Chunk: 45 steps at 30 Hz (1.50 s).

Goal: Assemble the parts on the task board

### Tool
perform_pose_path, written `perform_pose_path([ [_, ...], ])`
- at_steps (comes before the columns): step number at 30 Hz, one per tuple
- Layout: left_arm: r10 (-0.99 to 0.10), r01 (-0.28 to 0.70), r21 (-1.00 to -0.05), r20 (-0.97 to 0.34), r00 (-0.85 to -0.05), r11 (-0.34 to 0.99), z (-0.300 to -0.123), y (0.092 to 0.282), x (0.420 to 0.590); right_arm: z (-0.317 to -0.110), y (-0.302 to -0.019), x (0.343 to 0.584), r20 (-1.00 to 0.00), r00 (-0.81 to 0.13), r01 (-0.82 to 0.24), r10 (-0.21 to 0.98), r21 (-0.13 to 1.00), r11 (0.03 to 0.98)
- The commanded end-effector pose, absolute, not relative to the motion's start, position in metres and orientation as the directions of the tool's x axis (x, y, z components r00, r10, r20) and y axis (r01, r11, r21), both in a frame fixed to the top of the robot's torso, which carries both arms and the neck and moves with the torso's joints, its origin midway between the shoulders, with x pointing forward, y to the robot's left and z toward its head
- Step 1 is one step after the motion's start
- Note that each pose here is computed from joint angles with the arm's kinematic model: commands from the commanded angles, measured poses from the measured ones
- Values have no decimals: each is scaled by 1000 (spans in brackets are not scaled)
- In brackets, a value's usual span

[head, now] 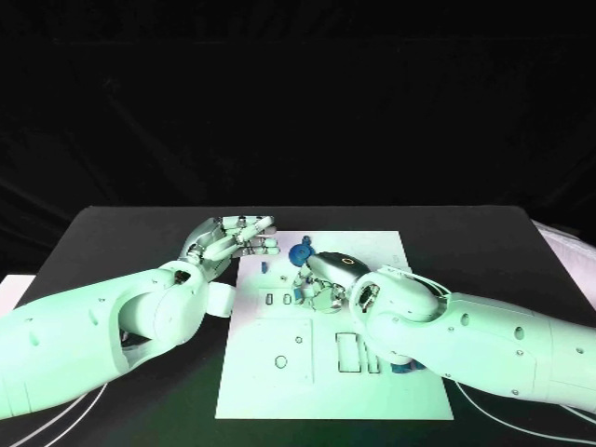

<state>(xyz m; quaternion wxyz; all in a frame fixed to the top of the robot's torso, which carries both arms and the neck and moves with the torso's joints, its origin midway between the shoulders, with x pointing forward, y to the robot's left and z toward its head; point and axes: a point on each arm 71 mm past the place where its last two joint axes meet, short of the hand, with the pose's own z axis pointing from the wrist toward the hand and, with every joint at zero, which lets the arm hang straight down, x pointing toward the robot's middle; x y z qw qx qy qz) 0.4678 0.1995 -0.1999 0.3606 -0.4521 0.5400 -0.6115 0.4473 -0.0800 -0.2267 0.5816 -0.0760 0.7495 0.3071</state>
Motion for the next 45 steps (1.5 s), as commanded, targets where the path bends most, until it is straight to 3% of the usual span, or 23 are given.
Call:
perform_pose_path([
  [1, -923, -43, -985, 173, -343, -169, -199, 197, 468, -230, -79, 447, -927, -318, -471, 198, 336, 815],
  [45, -923, -47, -985, 174, -343, -168, -200, 198, 468, -239, -79, 445, -925, -348, -464, 151, 310, 830],
])
